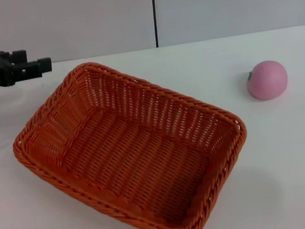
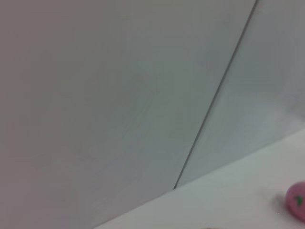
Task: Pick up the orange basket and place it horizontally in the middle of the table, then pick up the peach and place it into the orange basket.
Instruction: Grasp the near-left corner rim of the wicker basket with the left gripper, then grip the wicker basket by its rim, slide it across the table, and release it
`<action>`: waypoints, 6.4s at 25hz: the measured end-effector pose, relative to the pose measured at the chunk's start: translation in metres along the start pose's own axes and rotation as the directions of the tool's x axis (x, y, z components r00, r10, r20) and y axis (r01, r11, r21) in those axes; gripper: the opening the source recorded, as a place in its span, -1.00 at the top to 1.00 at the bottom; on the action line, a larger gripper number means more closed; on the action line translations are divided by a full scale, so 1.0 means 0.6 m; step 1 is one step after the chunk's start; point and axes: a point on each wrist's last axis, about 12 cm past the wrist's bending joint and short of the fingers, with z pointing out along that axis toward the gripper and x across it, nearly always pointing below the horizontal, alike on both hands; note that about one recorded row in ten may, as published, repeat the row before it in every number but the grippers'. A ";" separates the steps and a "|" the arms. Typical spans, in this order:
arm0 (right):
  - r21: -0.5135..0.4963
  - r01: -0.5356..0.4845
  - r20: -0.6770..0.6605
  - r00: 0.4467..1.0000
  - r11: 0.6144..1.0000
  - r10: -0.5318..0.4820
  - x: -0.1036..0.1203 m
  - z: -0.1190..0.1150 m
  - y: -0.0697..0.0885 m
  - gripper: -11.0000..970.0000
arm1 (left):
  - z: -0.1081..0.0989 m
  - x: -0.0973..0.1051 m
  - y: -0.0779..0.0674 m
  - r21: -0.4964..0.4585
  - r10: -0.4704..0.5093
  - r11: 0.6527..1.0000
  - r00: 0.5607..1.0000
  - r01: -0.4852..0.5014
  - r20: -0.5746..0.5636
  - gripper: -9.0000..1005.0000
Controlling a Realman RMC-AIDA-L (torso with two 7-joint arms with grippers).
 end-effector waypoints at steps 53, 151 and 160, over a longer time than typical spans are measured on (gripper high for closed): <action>0.048 -0.042 -0.080 0.996 0.998 0.046 0.019 0.026 -0.005 -0.29 | 0.088 0.019 -0.017 -0.020 0.037 0.999 0.956 -0.045 -0.291 -0.48; 0.030 -0.101 -0.140 0.985 0.994 0.104 0.036 0.088 0.016 -0.27 | -0.011 0.182 0.009 0.115 -0.693 0.721 0.705 0.684 0.151 0.67; 0.015 -0.102 -0.155 0.983 0.995 0.103 0.040 0.085 0.019 -0.26 | -0.018 0.199 0.005 0.153 -0.705 0.709 0.682 0.689 0.195 0.66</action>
